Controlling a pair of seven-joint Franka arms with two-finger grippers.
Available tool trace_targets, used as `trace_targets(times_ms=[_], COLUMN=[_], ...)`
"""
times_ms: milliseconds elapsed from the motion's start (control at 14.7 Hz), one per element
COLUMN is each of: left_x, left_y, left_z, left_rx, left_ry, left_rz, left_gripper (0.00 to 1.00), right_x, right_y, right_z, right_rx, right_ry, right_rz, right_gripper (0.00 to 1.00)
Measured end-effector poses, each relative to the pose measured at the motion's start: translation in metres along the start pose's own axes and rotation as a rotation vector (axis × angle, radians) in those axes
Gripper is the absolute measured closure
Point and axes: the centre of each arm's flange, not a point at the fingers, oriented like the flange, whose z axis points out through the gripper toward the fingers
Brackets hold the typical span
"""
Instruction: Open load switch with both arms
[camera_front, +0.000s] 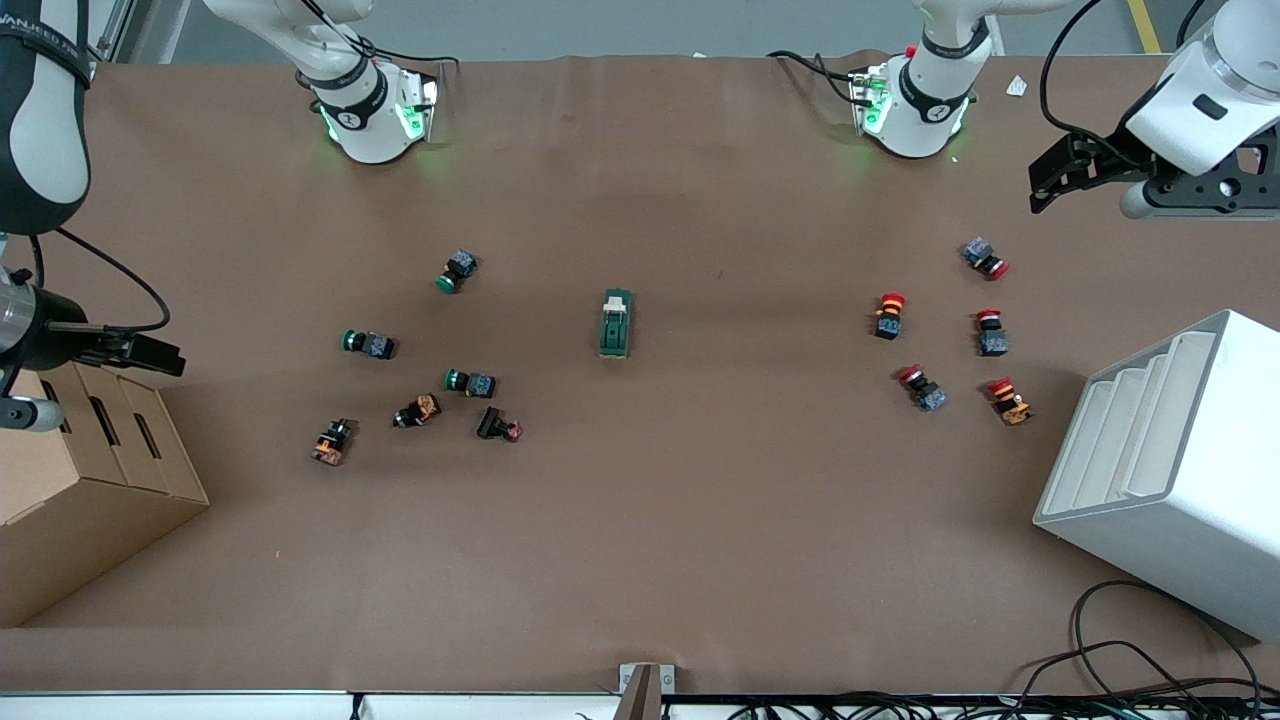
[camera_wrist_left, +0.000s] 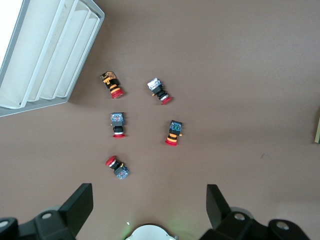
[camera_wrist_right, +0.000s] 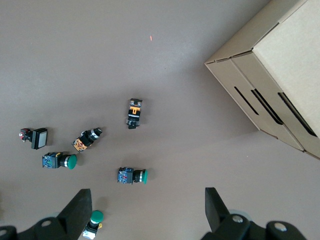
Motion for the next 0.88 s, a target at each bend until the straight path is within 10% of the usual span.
trace_targets(times_ms=[883], left_x=[0.001], left_y=[0.002], left_z=[0.004], left_rx=[0.000], left_ry=[0.007], left_rz=[0.003], left_gripper=[0.00], right_x=[-0.026], right_y=[-0.004], right_z=[-0.035], right_rx=[-0.005], right_ry=[-0.116], right_rz=[-0.014], right_gripper=[0.00])
